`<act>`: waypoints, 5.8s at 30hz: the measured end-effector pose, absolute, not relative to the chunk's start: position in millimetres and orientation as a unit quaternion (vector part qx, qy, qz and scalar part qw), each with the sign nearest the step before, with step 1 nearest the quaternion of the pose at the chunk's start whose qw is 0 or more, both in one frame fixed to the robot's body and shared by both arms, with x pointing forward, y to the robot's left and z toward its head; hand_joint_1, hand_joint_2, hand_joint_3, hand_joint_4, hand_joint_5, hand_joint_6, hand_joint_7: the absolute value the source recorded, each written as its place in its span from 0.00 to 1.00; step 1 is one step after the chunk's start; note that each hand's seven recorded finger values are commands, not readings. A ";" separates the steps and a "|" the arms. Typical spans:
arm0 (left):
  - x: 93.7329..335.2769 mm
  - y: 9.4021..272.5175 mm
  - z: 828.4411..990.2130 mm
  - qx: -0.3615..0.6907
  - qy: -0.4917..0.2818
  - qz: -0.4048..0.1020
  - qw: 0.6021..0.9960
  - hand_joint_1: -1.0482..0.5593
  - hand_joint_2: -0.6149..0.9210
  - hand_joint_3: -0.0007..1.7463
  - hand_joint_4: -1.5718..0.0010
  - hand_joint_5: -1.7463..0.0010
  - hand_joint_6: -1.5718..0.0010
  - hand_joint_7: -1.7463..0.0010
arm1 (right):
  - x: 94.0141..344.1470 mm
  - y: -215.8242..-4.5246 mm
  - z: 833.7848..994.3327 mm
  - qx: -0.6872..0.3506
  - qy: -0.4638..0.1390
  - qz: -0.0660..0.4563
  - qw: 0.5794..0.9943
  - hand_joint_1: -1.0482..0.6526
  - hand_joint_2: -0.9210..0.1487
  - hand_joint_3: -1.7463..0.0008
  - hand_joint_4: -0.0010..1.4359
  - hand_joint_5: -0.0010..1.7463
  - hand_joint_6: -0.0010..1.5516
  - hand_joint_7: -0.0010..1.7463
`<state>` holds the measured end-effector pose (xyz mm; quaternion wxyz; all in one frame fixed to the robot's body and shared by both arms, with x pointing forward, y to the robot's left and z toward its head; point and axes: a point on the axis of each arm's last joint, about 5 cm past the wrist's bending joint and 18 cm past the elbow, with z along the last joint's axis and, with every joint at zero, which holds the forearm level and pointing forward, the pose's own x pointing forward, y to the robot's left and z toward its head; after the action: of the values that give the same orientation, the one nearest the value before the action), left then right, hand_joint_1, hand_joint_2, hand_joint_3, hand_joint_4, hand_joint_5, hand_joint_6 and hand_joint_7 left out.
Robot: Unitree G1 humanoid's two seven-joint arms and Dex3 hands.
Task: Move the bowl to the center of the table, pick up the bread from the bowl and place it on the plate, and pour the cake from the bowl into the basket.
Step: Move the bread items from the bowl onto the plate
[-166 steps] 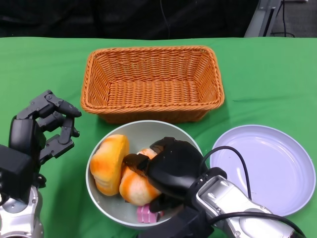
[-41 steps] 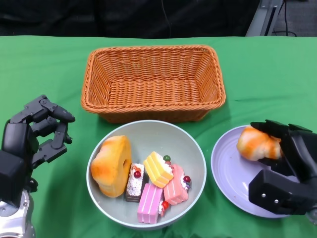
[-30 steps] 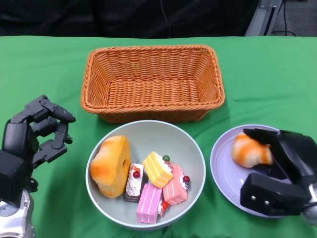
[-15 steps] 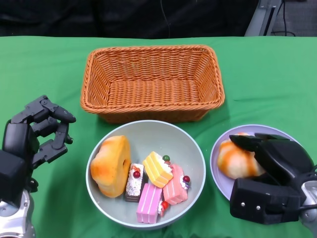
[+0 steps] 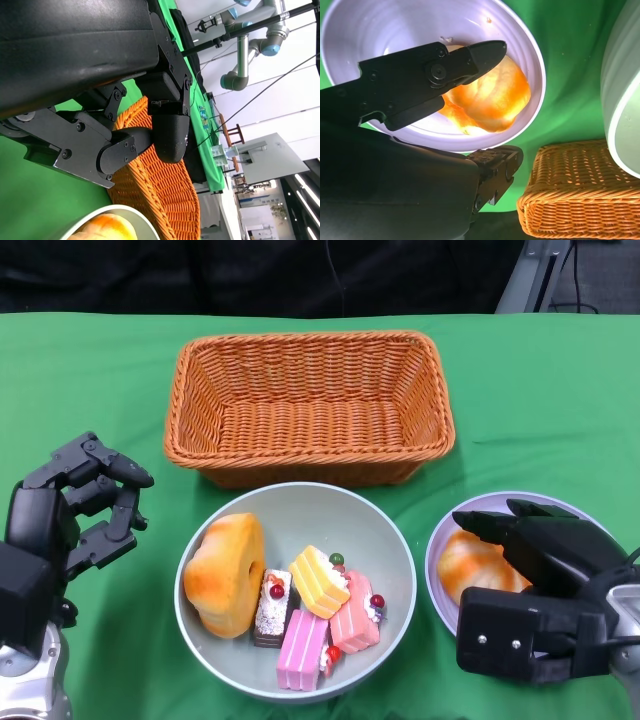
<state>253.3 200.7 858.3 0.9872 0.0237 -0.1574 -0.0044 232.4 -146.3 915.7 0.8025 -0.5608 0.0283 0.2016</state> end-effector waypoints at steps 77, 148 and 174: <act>252.1 220.0 854.8 -0.060 -0.121 -0.019 0.991 0.49 1.00 0.09 0.51 0.00 0.56 0.16 | 228.7 -30.0 913.2 -0.458 -0.451 0.249 0.724 0.25 0.04 0.99 0.43 0.00 0.41 0.00; 250.4 232.4 846.7 -0.135 -0.074 0.007 0.988 0.45 1.00 0.01 0.44 0.17 0.40 0.44 | 245.5 -1.1 913.9 -0.482 -0.420 0.285 0.714 0.34 0.06 1.00 0.38 0.01 0.39 0.00; 254.6 215.3 851.5 -0.029 -0.082 0.053 0.995 0.36 1.00 0.14 0.52 0.00 0.64 0.06 | 260.2 6.0 908.9 -0.525 -0.375 0.289 0.707 0.25 0.06 1.00 0.31 0.00 0.30 0.00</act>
<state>254.6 215.3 851.5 0.9948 -0.0288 -0.0816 0.0528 260.2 6.0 908.9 0.7071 -0.5252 -0.3749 0.2892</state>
